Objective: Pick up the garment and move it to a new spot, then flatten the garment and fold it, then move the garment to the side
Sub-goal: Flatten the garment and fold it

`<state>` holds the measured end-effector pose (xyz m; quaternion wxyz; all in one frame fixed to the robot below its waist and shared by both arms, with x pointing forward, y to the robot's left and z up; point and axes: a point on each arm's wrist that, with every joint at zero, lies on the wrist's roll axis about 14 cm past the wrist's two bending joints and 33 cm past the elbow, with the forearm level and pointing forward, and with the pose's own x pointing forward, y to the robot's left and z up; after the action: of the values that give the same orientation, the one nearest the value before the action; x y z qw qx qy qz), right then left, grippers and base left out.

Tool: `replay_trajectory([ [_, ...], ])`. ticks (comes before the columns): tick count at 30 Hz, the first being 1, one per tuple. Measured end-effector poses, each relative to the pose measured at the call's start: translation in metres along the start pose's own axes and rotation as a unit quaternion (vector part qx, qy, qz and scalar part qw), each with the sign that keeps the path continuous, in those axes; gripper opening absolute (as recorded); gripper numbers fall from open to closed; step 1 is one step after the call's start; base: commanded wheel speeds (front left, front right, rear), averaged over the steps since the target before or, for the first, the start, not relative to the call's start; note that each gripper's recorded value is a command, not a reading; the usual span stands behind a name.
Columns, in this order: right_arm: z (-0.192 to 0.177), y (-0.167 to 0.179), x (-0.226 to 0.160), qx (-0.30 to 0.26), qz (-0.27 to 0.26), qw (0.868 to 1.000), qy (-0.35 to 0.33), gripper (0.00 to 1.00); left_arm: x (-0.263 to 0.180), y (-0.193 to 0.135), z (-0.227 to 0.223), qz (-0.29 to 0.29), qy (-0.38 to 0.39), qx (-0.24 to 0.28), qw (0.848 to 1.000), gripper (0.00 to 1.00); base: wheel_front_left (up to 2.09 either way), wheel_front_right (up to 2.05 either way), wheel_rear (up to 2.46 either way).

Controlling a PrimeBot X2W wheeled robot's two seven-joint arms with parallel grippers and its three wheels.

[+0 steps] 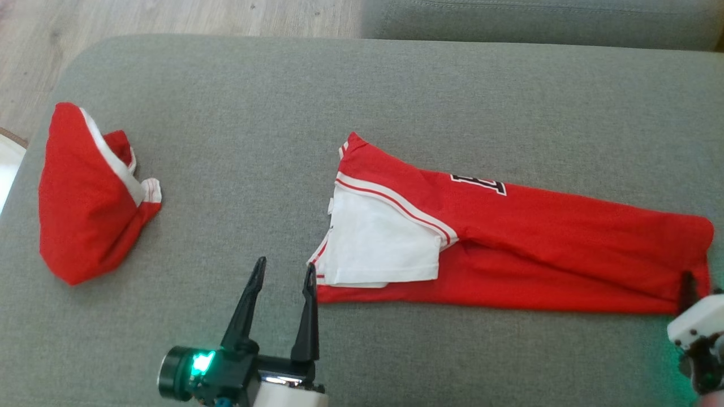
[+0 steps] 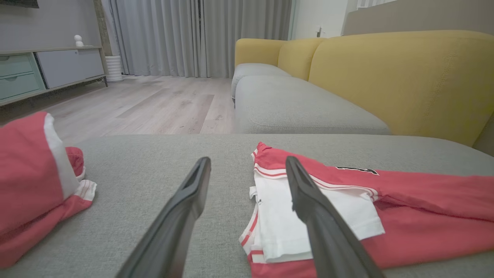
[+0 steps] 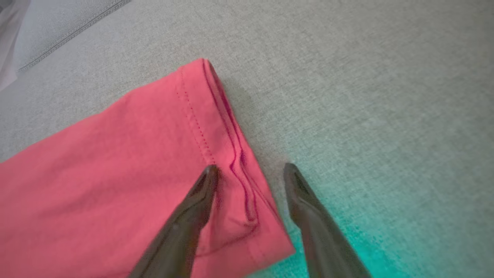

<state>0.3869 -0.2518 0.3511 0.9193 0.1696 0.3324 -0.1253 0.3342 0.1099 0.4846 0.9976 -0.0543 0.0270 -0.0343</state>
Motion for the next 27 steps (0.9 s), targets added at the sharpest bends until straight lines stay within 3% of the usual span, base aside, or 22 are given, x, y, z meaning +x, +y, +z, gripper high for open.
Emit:
replay_trajectory([
  [1, 0.001, 0.002, 0.001, 0.001, 0.002, 1.000, 0.001, 0.00, 0.000, 0.001, 0.000, 0.002, 0.000, 0.000, 1.000, 1.00, 0.00, 0.00, 0.00],
  [10, 0.013, 0.003, -0.003, 0.028, 0.009, 0.999, -0.024, 0.00, 0.004, 0.004, 0.000, -0.002, -0.006, 0.003, 1.000, 1.00, 0.00, 0.00, 0.00],
  [19, 0.081, -0.060, -0.030, 0.055, -0.042, 0.991, -0.116, 0.00, 0.013, -0.009, -0.002, -0.035, -0.008, 0.005, 0.999, 1.00, 0.00, 0.00, 0.00],
  [22, 0.100, -0.039, -0.035, 0.064, -0.003, 0.988, -0.139, 0.00, 0.015, -0.014, -0.002, -0.047, -0.008, 0.005, 0.999, 1.00, 0.00, 0.00, 0.00],
  [27, 0.129, 0.053, -0.051, 0.050, 0.127, 0.975, -0.177, 0.00, 0.016, -0.012, -0.001, -0.047, -0.011, 0.006, 0.999, 1.00, 0.00, 0.00, 0.00],
])
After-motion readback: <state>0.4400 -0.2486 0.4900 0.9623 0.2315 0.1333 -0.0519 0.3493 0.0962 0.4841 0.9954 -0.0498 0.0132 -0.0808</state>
